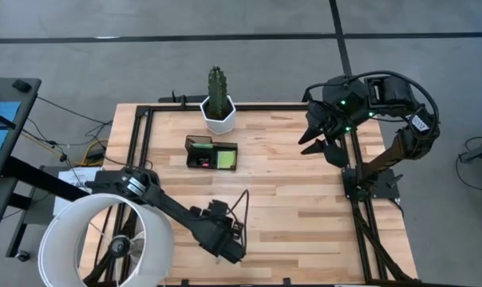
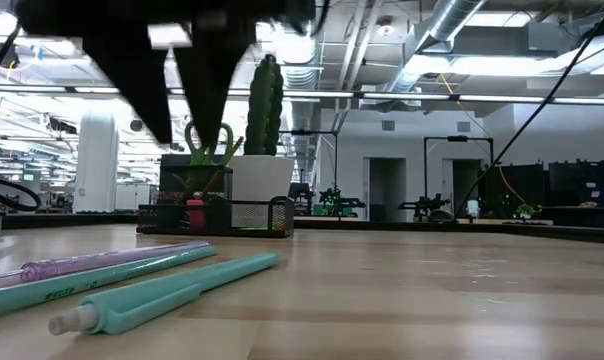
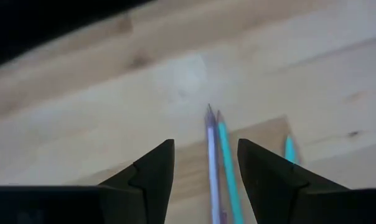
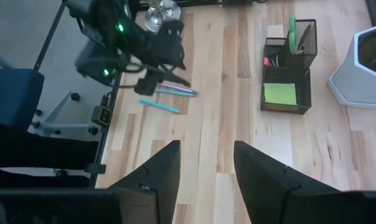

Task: Pick and place office supplies into organizer
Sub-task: Put the purple pen into the black mesh organizer

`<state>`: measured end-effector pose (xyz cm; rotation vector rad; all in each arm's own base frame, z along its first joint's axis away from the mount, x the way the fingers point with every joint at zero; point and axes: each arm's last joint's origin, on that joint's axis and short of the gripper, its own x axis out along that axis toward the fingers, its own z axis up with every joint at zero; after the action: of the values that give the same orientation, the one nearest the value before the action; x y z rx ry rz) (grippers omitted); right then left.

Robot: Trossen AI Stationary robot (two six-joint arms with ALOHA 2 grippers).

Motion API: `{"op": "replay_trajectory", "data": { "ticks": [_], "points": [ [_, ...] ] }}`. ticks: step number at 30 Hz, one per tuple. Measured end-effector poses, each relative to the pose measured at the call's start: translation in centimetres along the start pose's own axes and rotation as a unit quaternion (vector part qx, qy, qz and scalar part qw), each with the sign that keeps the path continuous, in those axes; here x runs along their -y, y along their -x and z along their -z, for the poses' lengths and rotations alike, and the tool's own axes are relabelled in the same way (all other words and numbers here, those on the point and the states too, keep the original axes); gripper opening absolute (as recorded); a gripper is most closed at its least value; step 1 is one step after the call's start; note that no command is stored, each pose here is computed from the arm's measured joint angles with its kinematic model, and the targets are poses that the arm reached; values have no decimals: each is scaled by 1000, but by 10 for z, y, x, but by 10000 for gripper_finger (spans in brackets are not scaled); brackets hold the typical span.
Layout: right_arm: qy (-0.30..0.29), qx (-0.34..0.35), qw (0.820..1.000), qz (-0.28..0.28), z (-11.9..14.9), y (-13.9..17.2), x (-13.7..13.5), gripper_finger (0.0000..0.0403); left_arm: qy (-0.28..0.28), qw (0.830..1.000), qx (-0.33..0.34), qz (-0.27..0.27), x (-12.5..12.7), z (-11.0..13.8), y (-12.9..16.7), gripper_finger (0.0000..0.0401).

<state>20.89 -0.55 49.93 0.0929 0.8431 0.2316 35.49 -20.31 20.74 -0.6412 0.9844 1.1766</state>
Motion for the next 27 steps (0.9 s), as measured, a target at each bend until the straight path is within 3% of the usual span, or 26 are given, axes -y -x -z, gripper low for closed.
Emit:
{"op": "replay_trajectory", "data": {
  "ticks": [3, 9, 17, 20, 23, 27],
  "points": [
    [0, 0, 1000, 0, 0, 0, 0, 143, -19, 1000, -12, -22, 3, 9, -18, 168],
    [0, 1, 1000, 0, 0, 0, 0, 142, -66, 996, -30, -43, 3, -2, -28, 168],
    [3, 13, 1000, 0, -3, 0, 0, 140, -119, 992, -42, -6, 19, -39, -47, 168],
    [6, 21, 1000, 1, -4, 0, 0, 141, -139, 989, -34, -24, 17, -53, -53, 168],
    [7, 25, 1000, 1, -5, 0, 0, 141, -141, 988, -39, -44, 10, -71, -52, 168],
    [7, 26, 1000, 1, -5, 0, 0, 138, -131, 990, -45, -6, 14, -86, -49, 168]
  ]
}}
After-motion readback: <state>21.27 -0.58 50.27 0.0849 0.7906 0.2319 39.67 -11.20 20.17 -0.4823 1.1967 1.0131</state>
